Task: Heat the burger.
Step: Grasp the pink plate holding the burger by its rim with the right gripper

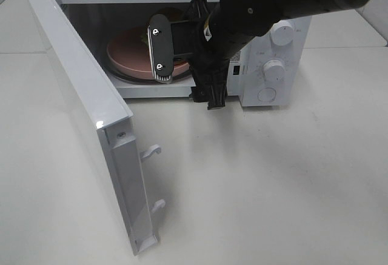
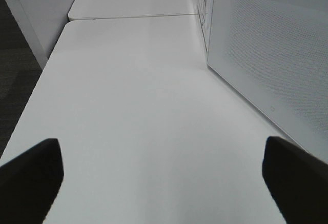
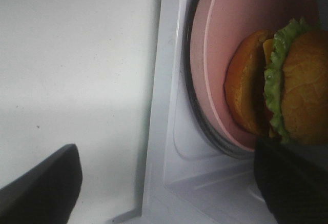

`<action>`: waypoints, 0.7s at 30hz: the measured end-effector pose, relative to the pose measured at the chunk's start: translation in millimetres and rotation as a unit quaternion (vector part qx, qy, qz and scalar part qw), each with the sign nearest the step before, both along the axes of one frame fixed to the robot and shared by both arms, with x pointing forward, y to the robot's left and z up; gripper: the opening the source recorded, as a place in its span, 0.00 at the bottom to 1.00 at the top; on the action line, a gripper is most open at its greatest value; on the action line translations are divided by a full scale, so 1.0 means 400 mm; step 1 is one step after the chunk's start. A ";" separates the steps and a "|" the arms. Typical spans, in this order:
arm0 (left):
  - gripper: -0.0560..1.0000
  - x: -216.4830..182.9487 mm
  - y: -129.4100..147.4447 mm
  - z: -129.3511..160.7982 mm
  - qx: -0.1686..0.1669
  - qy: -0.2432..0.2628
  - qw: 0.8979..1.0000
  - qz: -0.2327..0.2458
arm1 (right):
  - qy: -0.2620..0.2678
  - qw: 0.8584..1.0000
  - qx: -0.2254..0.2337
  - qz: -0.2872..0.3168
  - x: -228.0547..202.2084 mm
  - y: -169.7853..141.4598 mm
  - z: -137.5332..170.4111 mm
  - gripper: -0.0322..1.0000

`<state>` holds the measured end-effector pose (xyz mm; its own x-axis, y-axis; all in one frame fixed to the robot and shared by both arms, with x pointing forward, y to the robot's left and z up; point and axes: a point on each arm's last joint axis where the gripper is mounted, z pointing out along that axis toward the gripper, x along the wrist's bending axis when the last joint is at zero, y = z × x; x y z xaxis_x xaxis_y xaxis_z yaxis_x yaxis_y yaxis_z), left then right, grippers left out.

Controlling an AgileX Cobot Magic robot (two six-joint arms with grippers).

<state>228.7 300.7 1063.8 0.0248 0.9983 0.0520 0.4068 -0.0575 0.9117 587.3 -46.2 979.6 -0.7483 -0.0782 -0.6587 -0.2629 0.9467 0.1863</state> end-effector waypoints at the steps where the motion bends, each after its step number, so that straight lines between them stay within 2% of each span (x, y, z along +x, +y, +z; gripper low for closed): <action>1: 0.98 0.000 0.000 0.000 0.000 0.000 1.000 0.000 | 0.000 1.000 0.000 0.000 0.000 0.000 0.000 0.88; 13: 0.98 0.000 0.000 0.000 0.000 0.000 1.000 0.000 | 0.010 0.999 0.020 -0.025 0.071 0.054 -0.053 0.84; 21: 0.98 0.000 0.000 0.000 0.000 0.000 1.000 0.000 | 0.018 0.999 0.016 -0.037 0.102 0.074 -0.081 0.83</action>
